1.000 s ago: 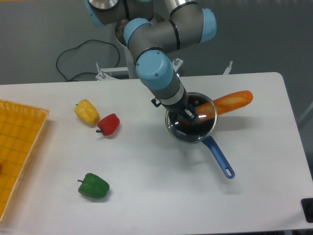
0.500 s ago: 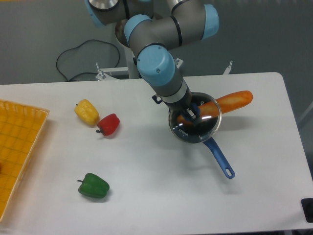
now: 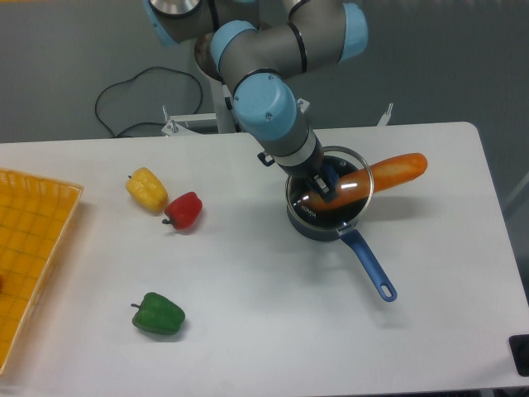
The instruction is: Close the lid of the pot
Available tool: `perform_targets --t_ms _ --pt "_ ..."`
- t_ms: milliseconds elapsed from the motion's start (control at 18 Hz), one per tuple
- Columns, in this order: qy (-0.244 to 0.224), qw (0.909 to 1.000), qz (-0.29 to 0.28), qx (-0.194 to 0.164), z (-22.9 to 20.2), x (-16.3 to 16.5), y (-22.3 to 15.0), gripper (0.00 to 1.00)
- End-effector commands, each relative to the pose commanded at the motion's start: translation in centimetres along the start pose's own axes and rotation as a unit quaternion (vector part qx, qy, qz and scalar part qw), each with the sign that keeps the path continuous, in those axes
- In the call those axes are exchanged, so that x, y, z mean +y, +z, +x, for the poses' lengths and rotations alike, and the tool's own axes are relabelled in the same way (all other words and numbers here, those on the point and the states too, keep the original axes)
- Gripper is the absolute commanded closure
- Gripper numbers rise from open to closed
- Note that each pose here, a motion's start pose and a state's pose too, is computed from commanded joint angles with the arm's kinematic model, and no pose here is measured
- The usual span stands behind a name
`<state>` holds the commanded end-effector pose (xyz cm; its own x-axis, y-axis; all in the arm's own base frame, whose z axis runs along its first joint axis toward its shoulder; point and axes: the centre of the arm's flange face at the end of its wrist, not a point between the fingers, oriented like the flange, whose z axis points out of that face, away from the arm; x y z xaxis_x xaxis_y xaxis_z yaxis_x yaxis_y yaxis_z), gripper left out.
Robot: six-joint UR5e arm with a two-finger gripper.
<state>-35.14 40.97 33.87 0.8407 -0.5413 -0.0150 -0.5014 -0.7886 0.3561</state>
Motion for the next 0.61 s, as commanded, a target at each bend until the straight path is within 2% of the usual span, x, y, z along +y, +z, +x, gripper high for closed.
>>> perform_targets --t_ms 611 --pt "-0.004 1.0 0.0 0.006 0.6 0.1 1.7 0.44"
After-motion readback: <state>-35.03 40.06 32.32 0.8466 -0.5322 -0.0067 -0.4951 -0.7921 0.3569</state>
